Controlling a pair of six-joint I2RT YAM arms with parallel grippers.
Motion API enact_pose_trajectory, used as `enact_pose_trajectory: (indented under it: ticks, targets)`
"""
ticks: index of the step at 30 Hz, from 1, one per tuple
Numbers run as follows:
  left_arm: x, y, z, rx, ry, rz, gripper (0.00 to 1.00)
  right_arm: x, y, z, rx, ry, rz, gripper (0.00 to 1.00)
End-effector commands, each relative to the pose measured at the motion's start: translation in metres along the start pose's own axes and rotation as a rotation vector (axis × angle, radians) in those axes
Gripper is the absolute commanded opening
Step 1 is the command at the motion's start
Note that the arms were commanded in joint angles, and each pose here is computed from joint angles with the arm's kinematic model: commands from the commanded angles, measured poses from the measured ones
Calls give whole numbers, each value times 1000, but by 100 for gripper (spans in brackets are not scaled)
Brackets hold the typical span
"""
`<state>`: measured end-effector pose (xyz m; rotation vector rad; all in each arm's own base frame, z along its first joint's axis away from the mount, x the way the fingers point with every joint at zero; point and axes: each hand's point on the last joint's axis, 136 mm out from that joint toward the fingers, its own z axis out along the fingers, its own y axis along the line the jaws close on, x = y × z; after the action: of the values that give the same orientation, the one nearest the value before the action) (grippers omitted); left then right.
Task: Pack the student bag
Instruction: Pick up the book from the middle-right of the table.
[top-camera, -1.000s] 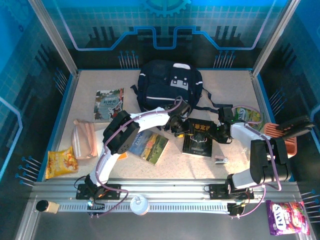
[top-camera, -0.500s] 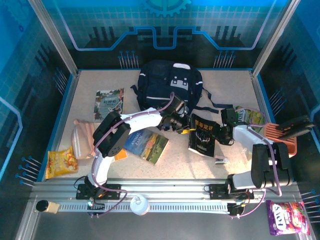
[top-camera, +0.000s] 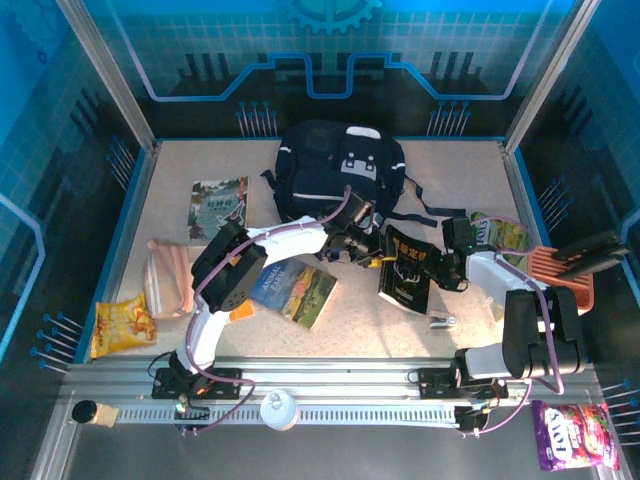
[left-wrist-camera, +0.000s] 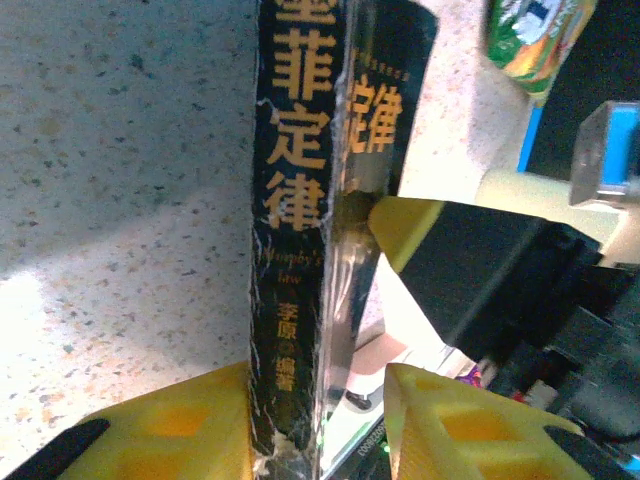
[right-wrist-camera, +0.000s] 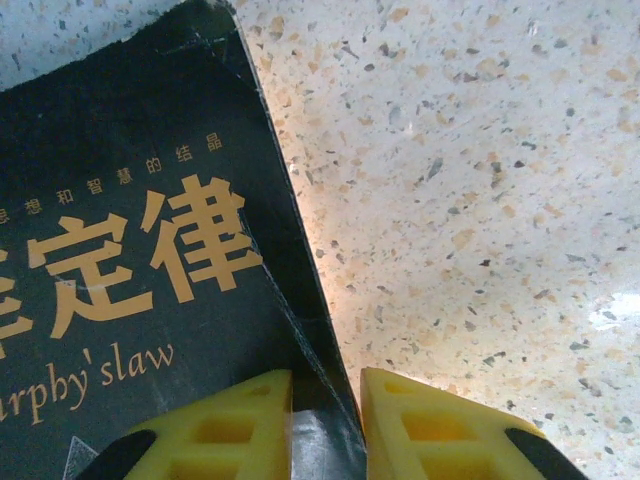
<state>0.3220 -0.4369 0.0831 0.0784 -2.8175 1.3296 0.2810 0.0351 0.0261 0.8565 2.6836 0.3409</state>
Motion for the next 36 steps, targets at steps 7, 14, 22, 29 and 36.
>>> enact_pose_trajectory:
  ticks: [7, 14, 22, 29, 36]
  targets:
    - [2, -19, 3, 28, 48, 21, 31, 15, -1, 6, -26, 68, 37, 23]
    - [-8, -25, -21, 4, -12, 66, 8, 6, 3, -7, -29, 23, 22, 27]
    - [-36, -41, -102, 70, -190, 124, 0, -17, 51, -46, -260, -86, -12, 54]
    - [-74, -40, -193, 182, -408, 63, 0, -33, 119, -84, -404, -155, -79, 69]
    - [-102, 10, -249, 216, -574, -81, 0, -23, 195, -98, -516, -143, -122, 78]
